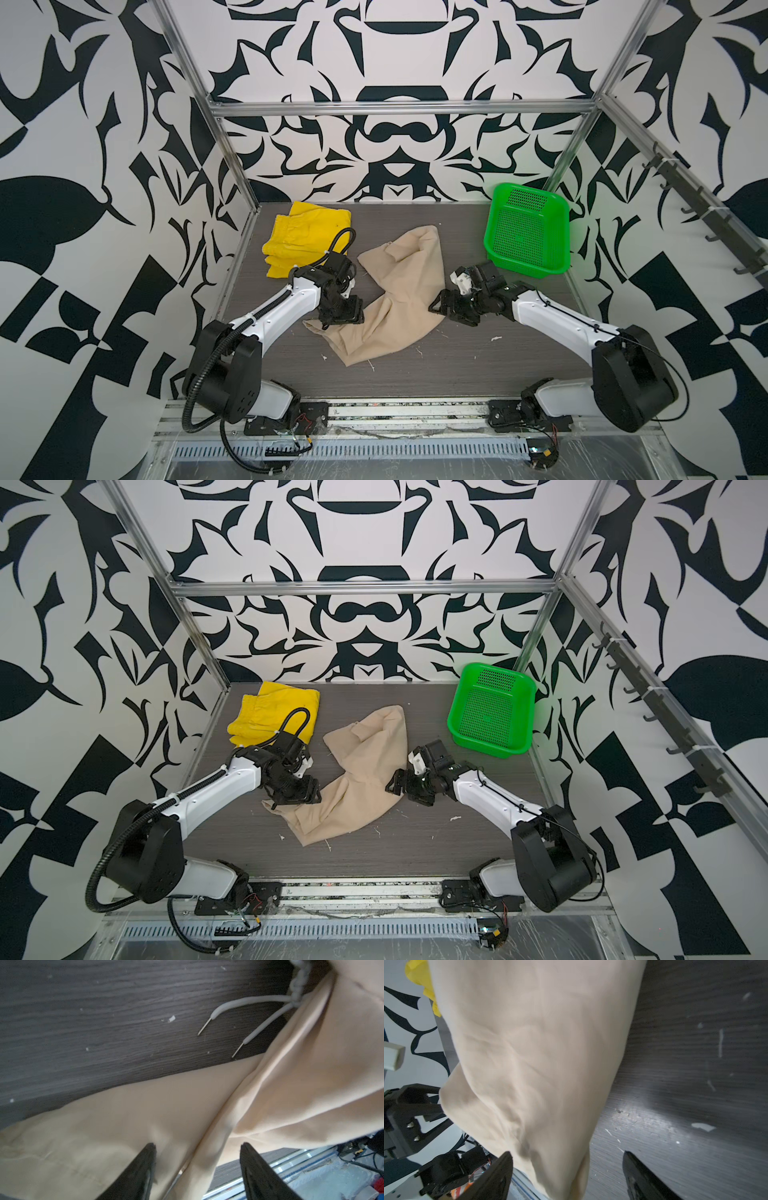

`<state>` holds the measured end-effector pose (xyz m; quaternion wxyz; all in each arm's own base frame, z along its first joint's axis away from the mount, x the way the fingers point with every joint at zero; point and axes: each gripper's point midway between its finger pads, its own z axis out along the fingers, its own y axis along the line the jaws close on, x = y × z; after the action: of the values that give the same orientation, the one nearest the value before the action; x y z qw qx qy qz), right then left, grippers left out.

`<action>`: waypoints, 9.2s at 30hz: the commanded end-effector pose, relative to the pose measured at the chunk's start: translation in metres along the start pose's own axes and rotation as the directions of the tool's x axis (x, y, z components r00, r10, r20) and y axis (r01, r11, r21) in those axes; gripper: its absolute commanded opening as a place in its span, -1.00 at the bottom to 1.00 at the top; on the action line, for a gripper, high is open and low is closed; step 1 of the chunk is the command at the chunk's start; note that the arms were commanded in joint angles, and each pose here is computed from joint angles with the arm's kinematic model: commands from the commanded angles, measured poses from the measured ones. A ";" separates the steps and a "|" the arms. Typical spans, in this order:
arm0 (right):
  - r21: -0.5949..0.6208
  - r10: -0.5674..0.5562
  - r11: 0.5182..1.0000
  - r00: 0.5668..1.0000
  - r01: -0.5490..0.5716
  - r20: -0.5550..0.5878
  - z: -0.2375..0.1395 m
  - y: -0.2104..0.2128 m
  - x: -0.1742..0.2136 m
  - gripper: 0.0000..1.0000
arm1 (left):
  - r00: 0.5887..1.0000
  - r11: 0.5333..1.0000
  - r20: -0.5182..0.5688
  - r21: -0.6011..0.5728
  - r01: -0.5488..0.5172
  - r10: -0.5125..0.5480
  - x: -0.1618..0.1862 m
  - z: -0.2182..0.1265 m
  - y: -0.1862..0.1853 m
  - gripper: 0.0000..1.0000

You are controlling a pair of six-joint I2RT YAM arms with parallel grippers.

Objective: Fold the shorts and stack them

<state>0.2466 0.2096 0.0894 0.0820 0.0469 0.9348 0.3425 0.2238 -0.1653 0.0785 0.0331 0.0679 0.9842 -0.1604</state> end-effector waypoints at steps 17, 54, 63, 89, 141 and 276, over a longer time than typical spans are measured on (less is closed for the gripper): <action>-0.084 0.048 0.995 0.999 -0.047 0.005 0.013 0.009 -0.003 0.11 | 0.999 0.999 -0.035 0.037 0.005 -0.004 0.010 -0.007 -0.023 -0.15; 0.094 -0.440 0.895 0.833 0.435 0.335 -0.205 0.170 -0.083 -1.00 | 0.795 0.930 0.504 -0.313 -0.195 0.336 -0.067 -0.226 -0.029 -0.85; 0.071 -0.296 0.955 0.943 0.289 0.149 -0.086 0.117 -0.110 -0.56 | 0.891 0.949 0.357 -0.241 -0.205 0.282 -0.143 -0.125 0.011 -0.36; -0.071 0.200 0.980 0.905 -0.187 0.376 -0.124 -0.067 -0.095 0.26 | 0.482 0.516 0.378 0.015 -0.857 0.790 -0.047 -0.010 -0.239 0.40; -0.386 -0.044 0.892 0.895 0.235 0.443 -0.107 0.077 -0.052 0.53 | 0.712 0.478 0.505 0.528 -0.702 0.488 -0.071 -0.075 -0.205 -0.91; 0.281 -0.674 0.686 0.441 0.671 0.593 -0.225 0.167 -0.108 -1.00 | 0.614 0.663 0.487 -0.744 -0.081 0.621 -0.054 -0.295 0.000 -0.95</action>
<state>0.3383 0.1695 0.3318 0.4936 -0.1442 0.8297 0.2171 0.2649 -0.1165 0.3460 0.4776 0.1619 0.8582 0.0956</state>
